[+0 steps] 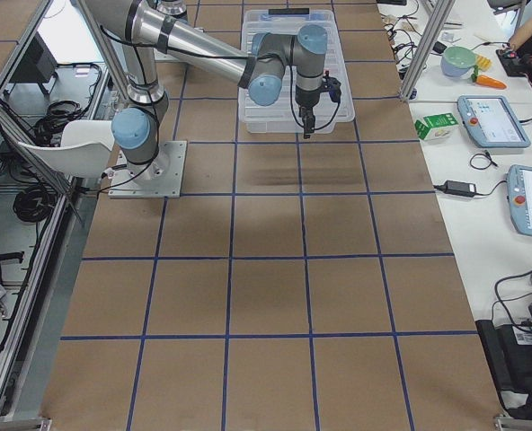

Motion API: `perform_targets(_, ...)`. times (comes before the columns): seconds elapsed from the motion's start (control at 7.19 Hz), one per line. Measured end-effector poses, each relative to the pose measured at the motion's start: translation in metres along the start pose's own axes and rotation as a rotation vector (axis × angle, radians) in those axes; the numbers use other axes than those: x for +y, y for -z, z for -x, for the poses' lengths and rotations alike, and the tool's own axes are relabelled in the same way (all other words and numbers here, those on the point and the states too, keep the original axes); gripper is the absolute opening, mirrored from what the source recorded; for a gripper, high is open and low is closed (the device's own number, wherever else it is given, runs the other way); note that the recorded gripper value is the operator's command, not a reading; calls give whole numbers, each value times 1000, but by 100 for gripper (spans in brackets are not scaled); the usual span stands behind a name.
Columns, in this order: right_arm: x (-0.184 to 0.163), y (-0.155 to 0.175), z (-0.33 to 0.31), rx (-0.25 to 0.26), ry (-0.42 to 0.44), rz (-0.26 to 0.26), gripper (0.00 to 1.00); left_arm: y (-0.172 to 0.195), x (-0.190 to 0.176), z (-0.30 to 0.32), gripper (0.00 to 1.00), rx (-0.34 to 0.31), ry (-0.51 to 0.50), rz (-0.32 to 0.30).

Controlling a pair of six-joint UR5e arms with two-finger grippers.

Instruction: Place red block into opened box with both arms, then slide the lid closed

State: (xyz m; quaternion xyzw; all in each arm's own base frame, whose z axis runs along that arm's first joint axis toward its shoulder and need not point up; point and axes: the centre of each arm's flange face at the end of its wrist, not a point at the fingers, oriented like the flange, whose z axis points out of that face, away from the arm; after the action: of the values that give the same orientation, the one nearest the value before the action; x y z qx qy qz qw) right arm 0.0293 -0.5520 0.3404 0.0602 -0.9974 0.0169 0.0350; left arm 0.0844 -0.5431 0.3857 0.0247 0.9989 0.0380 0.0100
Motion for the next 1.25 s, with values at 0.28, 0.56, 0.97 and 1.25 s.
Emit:
perform_targets(0.28,2,1,-26,2,22,-4,100,-46,-14,14,100,2,1,0)
perform_targets(0.56,4,1,-46,1,49,-5,100,-84,-27,23,100,20,-3,28)
perform_targets(0.97,9,0,-74,0,75,-4,100,-135,-46,33,100,39,-11,63)
perform_targets(1.25,13,0,-92,4,94,-3,100,-169,-58,38,100,46,-8,77)
